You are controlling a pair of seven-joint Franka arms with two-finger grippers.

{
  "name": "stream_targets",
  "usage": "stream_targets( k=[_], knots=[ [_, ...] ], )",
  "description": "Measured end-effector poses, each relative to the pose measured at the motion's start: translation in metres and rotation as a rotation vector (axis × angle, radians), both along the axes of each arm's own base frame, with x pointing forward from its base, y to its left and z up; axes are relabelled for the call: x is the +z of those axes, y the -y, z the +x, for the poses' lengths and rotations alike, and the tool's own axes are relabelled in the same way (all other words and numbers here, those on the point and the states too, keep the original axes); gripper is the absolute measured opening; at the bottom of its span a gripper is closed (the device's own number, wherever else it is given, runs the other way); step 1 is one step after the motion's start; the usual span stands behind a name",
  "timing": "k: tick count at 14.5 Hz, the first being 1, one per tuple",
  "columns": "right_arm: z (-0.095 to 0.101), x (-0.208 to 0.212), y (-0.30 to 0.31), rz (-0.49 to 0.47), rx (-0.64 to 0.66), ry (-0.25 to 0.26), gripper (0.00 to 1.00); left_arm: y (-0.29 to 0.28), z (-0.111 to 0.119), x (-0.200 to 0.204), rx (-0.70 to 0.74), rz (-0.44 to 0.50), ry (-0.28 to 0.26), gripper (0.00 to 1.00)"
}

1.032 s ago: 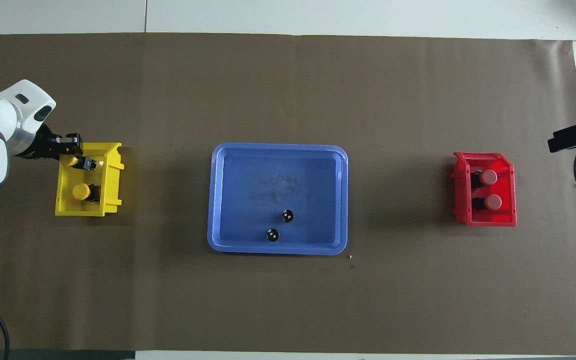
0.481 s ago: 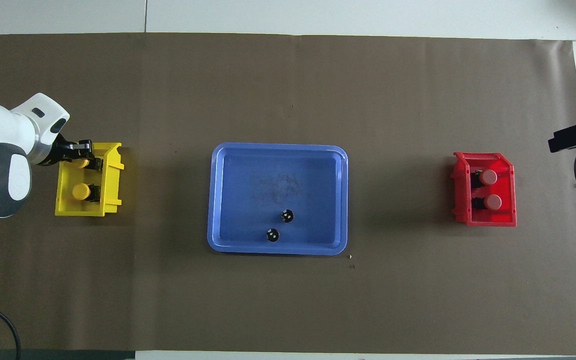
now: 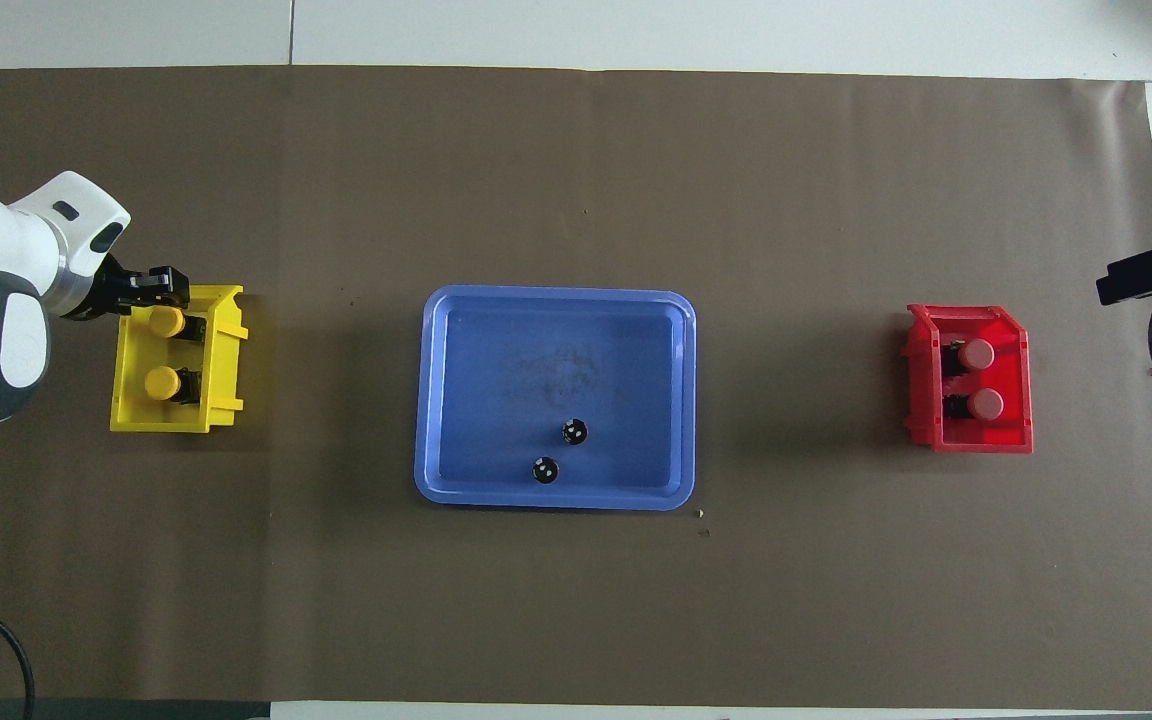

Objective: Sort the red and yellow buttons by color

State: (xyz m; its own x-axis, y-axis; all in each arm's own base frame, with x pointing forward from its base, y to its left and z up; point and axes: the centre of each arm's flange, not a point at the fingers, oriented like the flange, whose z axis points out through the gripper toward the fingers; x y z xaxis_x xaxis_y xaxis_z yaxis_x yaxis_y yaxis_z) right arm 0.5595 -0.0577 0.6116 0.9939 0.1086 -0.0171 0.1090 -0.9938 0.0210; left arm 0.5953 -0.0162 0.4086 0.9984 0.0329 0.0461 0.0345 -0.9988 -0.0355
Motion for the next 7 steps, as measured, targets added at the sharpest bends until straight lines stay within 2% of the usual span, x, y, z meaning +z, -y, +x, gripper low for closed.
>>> stream_targets(
  k=[1,3,4,7],
  knots=[
    [0.000,0.000,0.000,0.000,0.000,0.000,1.00,0.000,0.004,0.019,0.001,0.000,-0.003,0.68],
    [0.000,0.000,0.000,0.000,0.000,0.000,1.00,0.003,0.009,0.062,-0.004,-0.002,0.015,0.86],
    [0.000,0.000,0.000,0.000,0.000,0.000,1.00,0.005,0.009,0.084,-0.012,-0.004,0.028,0.99],
    [0.000,0.000,0.000,0.000,0.000,0.000,1.00,0.009,-0.004,0.157,-0.026,-0.007,0.027,1.00]
  ],
)
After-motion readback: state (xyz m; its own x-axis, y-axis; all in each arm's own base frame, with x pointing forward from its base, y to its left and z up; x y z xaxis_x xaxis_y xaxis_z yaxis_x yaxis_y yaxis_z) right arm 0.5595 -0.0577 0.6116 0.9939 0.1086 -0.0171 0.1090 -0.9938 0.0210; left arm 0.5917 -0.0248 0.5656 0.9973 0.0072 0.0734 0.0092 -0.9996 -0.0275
